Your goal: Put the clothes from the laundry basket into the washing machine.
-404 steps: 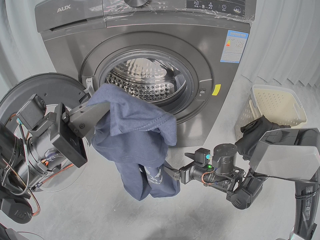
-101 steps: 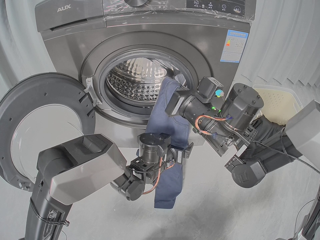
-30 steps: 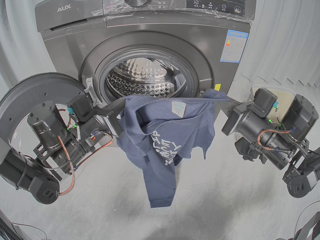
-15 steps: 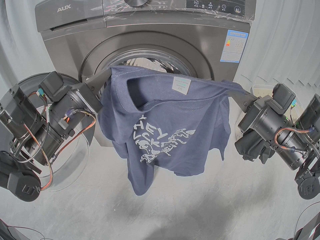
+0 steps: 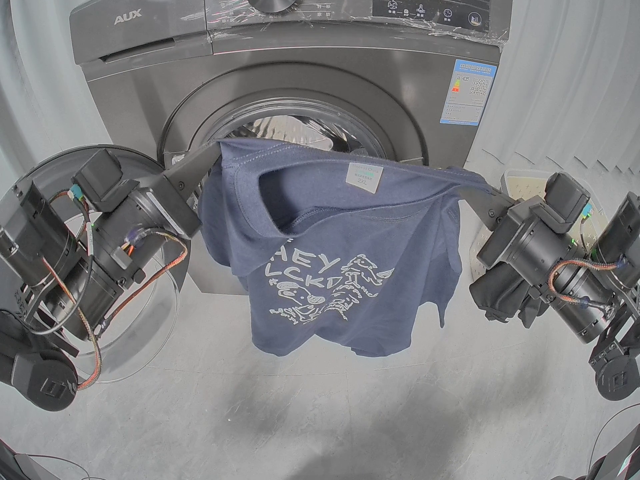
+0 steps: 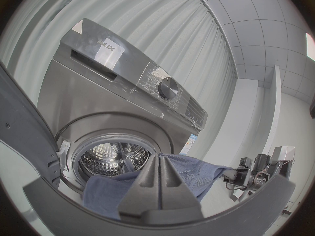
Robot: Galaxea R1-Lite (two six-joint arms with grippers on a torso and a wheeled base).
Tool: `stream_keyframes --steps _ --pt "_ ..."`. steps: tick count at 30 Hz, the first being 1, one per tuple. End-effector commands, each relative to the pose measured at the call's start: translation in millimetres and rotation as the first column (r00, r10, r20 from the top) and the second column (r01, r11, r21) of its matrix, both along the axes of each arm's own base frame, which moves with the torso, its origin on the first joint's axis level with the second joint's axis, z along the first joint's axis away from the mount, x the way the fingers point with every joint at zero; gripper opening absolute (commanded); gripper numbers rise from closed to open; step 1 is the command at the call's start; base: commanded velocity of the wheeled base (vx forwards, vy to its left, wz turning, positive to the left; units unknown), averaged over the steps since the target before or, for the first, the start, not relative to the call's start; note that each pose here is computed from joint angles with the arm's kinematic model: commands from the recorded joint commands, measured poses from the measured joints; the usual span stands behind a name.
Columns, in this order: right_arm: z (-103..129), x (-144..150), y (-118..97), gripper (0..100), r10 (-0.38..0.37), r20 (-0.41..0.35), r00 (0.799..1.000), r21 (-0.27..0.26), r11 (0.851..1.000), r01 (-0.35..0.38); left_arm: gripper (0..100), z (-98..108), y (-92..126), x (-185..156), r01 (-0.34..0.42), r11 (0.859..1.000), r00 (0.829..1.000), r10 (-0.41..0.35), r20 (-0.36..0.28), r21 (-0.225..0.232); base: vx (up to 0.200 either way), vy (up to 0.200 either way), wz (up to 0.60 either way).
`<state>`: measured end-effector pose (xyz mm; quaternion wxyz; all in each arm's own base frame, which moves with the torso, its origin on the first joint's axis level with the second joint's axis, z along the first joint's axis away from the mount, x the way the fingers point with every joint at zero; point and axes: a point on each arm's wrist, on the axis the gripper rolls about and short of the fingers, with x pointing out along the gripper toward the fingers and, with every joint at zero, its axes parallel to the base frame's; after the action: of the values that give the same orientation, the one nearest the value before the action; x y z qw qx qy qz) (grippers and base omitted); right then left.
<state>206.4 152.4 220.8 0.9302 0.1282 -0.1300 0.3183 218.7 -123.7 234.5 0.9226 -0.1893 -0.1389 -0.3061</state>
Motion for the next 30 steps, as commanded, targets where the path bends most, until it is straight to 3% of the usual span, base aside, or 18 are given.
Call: stream_keyframes --steps 1,8,17,24,30 --pt "-4.3 -0.1 -5.9 0 -0.022 -0.014 1.0 -0.011 1.0 0.022 0 -2.5 5.1 -12.1 0.012 1.0 1.0 -0.011 -0.011 0.012 0.0 0.0 0.0" --pt "-8.7 2.8 -11.2 0 -0.038 -0.034 0.999 -0.028 0.999 0.037 0 -24.8 5.3 -18.8 0.06 0.995 0.995 -0.055 -0.078 0.076 0.0 0.0 0.0" --pt "-19.1 -0.6 -11.2 0 -0.019 -0.065 0.998 -0.058 0.998 0.015 0 -37.1 -16.2 -10.2 0.122 0.982 0.991 -0.111 -0.08 0.147 0.0 0.0 0.0" --pt "-21.0 2.0 -6.5 0 -0.009 -0.06 0.998 -0.064 0.998 0.005 0 -33.2 -17.7 -9.3 0.147 0.978 0.988 -0.14 -0.061 0.149 0.0 0.0 0.0" --pt "-14.7 3.6 -3.1 0 -0.004 -0.038 0.999 -0.049 0.999 0.002 0 -39.8 -19.0 -6.2 0.155 0.975 0.986 -0.143 -0.084 0.161 0.0 0.0 0.0"
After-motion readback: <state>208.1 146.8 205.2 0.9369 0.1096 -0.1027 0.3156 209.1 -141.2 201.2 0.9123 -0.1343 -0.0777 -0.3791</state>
